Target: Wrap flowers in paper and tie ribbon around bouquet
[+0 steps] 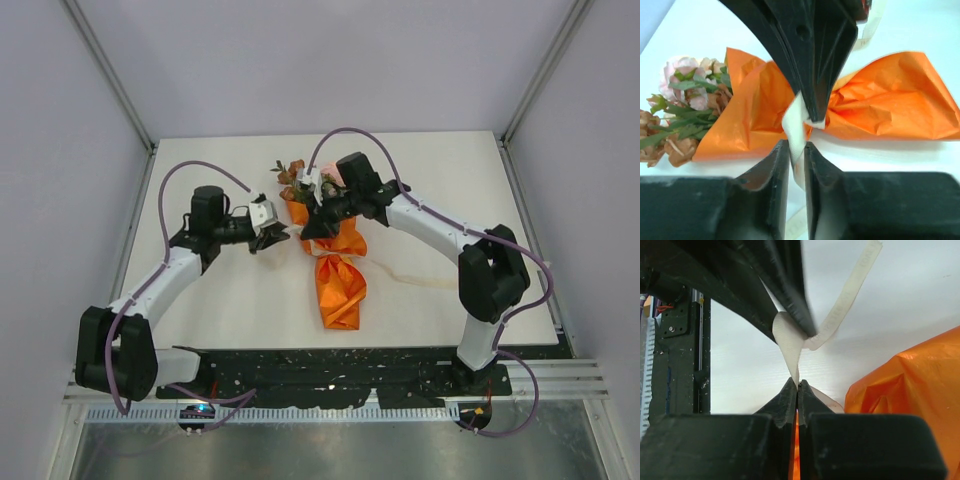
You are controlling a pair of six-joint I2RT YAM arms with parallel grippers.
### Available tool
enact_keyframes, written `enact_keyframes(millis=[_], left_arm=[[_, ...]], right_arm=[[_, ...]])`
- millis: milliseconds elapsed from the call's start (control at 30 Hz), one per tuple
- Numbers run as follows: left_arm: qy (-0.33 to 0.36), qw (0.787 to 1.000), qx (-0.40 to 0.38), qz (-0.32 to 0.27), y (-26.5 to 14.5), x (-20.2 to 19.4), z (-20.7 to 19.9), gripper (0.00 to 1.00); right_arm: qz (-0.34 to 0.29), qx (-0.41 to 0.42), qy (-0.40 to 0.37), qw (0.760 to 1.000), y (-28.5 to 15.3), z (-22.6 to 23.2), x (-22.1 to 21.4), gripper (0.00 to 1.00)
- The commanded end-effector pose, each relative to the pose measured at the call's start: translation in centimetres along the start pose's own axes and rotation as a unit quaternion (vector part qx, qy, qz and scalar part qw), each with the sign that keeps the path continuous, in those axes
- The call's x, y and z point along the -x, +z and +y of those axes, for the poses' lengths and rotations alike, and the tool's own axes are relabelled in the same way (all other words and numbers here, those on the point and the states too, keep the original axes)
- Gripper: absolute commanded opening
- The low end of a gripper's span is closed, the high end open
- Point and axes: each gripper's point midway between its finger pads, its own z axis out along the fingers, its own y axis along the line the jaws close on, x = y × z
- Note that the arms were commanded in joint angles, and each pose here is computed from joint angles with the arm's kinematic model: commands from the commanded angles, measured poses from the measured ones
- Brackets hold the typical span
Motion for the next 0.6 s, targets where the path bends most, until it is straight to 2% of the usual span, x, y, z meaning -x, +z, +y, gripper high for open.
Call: enact_keyframes(millis=[0,33,133,300,567], left_arm=[[0.056,0.998,-0.016,0.034,-1.1,-1.9,-0.5,0.38],[0.063,0.997,-0.016,0.035,-1.2,-1.9,-0.5,0.51],[0.083,0.996,-0.017,0.022,-1.2,-0.8,-0.6,0.68],[0.116,0.993,-0.022,0.004,-0.4,1.0,-0.9,0.69],[0.151,0.988,-0.040,-0.001,1.7,1.5,-0.8,0.67]], right_arm=[[-0.033,0.014,-0.048,0.998,-1.7,1.6,3.1,0.05],[-0.031,0.018,-0.044,0.998,-1.7,1.8,2.9,0.05],[-0.029,0.026,-0.044,0.998,-2.0,2.3,2.8,0.05],[-0.023,0.036,-0.045,0.998,-1.9,2.7,2.3,0.05],[-0.017,0.056,-0.071,0.996,-2.1,4.2,2.0,0.05]])
